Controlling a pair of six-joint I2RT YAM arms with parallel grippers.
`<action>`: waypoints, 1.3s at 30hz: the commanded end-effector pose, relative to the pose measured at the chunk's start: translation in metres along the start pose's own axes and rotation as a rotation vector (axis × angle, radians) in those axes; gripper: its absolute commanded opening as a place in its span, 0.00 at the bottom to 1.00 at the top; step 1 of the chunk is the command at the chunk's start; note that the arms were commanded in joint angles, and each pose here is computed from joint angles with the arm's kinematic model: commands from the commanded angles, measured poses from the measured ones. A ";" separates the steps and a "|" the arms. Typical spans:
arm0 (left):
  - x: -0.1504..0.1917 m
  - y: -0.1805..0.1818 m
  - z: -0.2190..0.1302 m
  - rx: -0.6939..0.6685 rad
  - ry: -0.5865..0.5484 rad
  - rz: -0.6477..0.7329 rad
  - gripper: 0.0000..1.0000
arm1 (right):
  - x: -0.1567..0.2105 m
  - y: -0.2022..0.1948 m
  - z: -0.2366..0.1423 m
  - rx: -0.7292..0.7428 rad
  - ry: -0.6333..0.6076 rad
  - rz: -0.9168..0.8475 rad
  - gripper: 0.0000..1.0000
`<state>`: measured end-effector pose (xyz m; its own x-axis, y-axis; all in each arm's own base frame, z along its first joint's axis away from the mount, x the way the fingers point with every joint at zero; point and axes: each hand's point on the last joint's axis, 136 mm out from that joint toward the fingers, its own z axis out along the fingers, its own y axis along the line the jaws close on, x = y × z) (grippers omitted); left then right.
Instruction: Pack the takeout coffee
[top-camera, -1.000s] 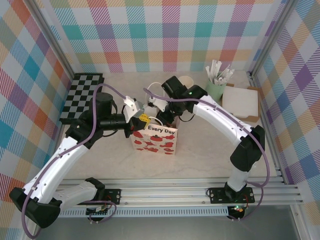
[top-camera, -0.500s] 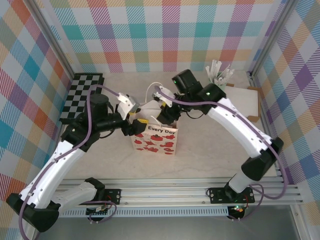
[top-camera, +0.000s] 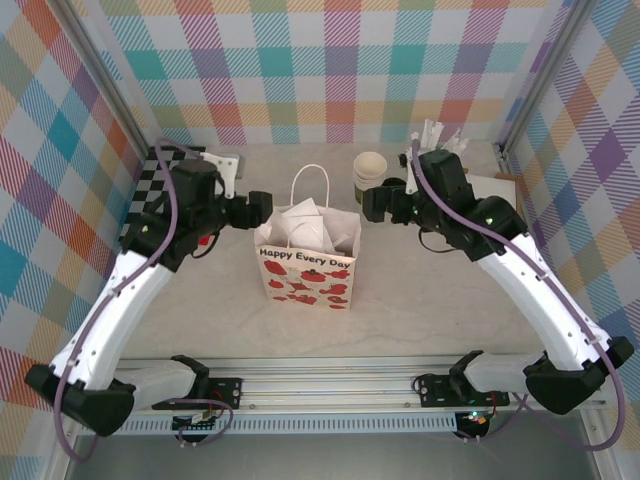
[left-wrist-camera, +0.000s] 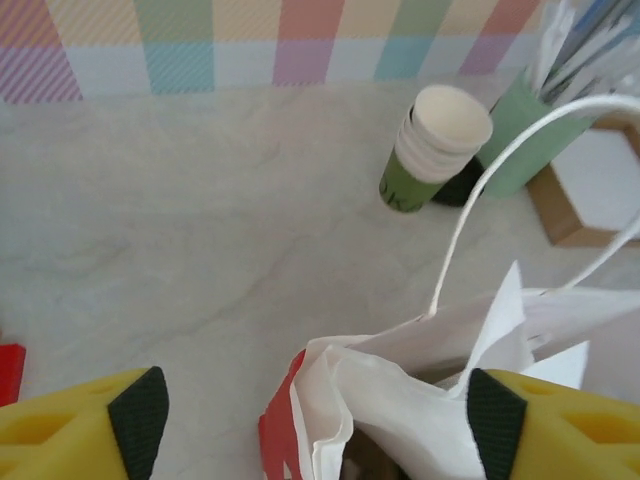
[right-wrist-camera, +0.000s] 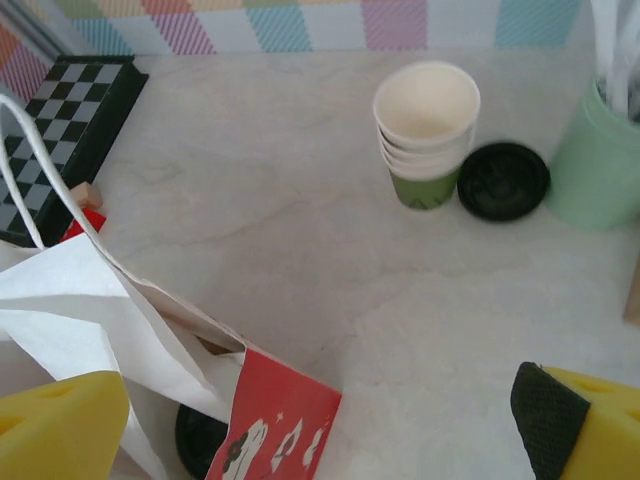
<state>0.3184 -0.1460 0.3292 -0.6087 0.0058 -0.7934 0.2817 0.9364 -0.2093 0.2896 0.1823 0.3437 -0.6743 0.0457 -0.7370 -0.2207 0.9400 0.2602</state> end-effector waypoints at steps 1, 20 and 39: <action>0.036 0.000 0.007 -0.002 0.187 -0.106 0.74 | 0.040 -0.006 0.011 0.045 0.167 0.232 0.98; 0.065 0.004 0.023 -0.021 0.284 -0.113 0.00 | 0.065 0.039 0.064 0.024 0.389 0.093 0.14; 0.007 -0.004 0.077 -0.047 0.167 -0.172 0.00 | -0.021 0.007 0.120 0.016 0.223 0.111 0.01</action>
<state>0.3600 -0.1719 0.2710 -0.7779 -0.0910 -0.6218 0.1320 0.9437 -0.3033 0.3693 0.2277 0.2687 -0.8657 0.0741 -0.4950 -0.0914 0.9489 0.3020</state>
